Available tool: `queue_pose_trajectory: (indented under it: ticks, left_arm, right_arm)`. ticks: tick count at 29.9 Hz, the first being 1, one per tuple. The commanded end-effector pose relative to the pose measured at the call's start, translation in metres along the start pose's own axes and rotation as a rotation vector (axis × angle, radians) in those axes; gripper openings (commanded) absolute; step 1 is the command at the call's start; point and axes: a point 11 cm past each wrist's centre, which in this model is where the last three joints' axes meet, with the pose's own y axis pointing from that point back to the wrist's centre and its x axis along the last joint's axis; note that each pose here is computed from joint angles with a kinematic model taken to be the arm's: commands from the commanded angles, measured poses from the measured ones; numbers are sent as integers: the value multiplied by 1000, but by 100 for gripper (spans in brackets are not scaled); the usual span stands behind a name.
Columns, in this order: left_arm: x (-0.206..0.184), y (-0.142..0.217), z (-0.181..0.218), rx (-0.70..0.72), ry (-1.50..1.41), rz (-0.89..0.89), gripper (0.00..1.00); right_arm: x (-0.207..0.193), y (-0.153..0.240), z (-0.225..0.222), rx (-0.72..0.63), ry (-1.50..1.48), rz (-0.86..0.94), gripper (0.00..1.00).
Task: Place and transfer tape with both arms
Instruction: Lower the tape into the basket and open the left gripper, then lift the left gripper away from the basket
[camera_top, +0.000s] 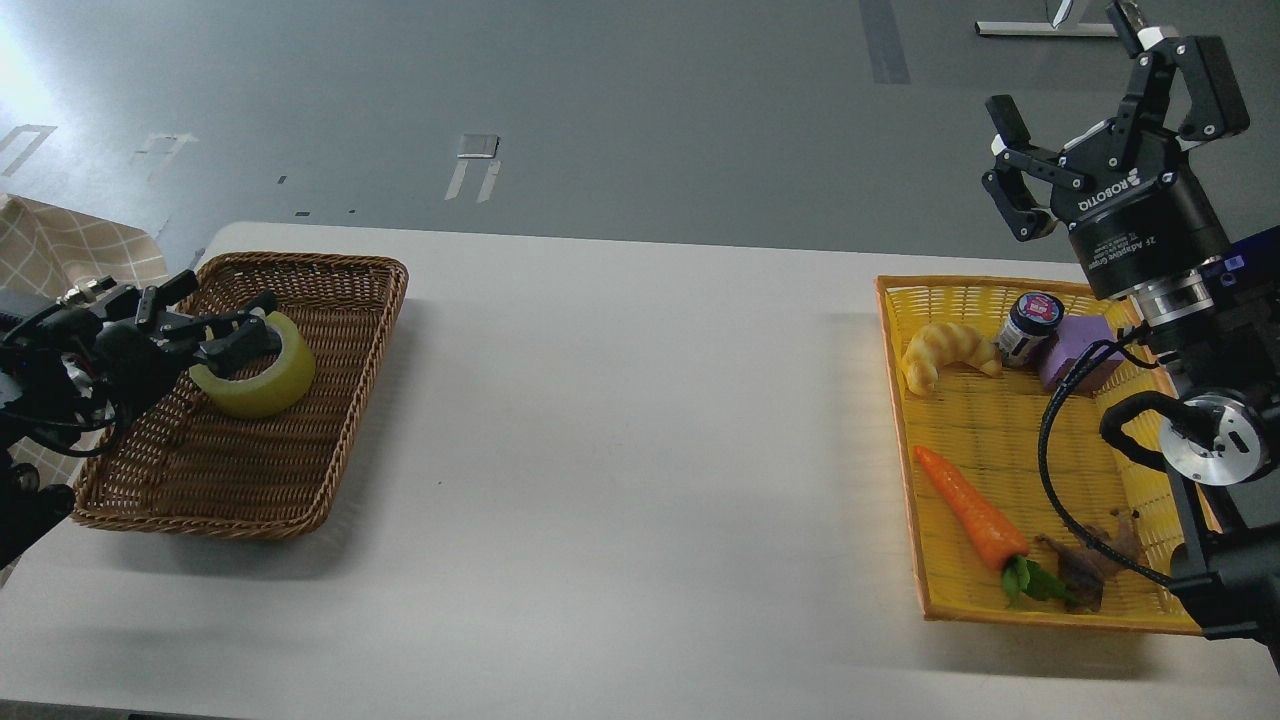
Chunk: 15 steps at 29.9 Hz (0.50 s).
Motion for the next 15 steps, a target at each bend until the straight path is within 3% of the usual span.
queue_pose_trajectory:
  ticks: [1, 7, 11, 15]
  left_arm:
    - [24, -11, 4, -9, 146, 103, 96]
    - [37, -43, 54, -108, 456, 192, 97]
    - [56, -58, 65, -146, 709, 200, 97]
    - [85, -84, 102, -322, 1130, 154, 98]
  right_arm:
    - [1, 0, -1, 0, 4, 0, 100]
    - [2, -2, -4, 3, 12, -3, 100]
    - [2, -3, -7, 6, 19, -8, 100]
    - [0, -5, -8, 8, 20, -14, 100]
